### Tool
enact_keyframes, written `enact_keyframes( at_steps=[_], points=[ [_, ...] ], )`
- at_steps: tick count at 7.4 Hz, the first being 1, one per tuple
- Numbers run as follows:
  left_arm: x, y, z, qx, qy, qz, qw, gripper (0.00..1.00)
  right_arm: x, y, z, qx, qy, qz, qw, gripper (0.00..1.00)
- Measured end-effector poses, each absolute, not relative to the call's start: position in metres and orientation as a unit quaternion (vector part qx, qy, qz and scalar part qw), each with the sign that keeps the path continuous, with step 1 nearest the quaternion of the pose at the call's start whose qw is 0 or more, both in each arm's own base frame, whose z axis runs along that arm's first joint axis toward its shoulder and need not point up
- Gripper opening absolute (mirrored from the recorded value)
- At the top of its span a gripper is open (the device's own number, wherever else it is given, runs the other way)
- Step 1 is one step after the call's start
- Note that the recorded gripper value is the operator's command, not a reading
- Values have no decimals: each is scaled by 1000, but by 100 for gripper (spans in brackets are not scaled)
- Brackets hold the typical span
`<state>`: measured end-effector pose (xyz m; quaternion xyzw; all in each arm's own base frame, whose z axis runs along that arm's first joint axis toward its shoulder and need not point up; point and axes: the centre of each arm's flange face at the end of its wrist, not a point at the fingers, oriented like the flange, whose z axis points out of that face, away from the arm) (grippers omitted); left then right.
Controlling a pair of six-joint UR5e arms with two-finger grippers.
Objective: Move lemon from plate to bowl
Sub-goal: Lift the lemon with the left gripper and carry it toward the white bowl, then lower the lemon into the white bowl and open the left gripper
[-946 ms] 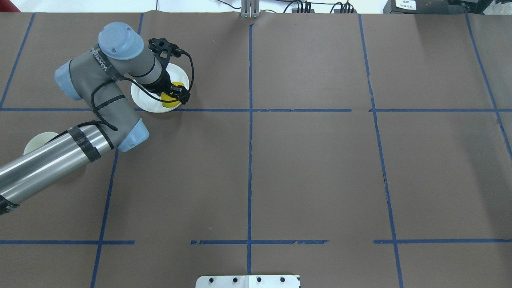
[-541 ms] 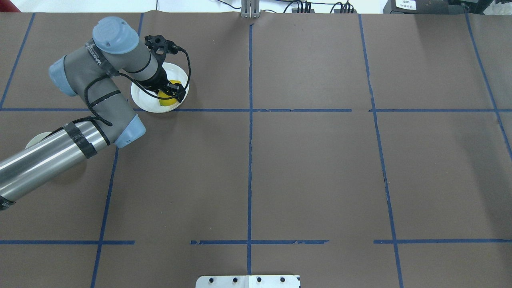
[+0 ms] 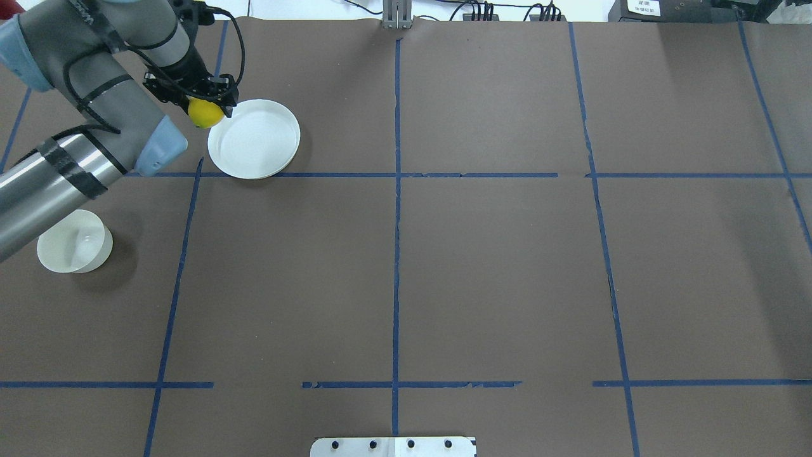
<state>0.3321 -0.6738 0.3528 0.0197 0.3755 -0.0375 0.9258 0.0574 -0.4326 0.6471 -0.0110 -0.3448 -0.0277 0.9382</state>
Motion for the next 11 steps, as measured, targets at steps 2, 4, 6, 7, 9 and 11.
enact_keyframes(
  at_steps=[2,4,6,7,9,11],
  points=[
    [284,-659,369,-38,398,-116,909,28,57,-433,647,-11,-345,-28,938,100],
    [245,-612,394,-49,408,-141,901,27,57,-433,647,-11,-345,-28,938,100],
    [216,-561,435,-52,404,-142,902,26,57,-433,647,-11,-345,-28,938,100],
    [202,-534,460,-45,406,-140,902,26,57,-433,647,-11,-345,-28,938,100],
    [177,-491,510,-11,401,-143,905,26,57,-433,647,-11,-345,-28,938,100],
    [179,-469,533,-2,398,-143,906,26,57,-433,647,-11,-345,-28,938,100]
  ],
)
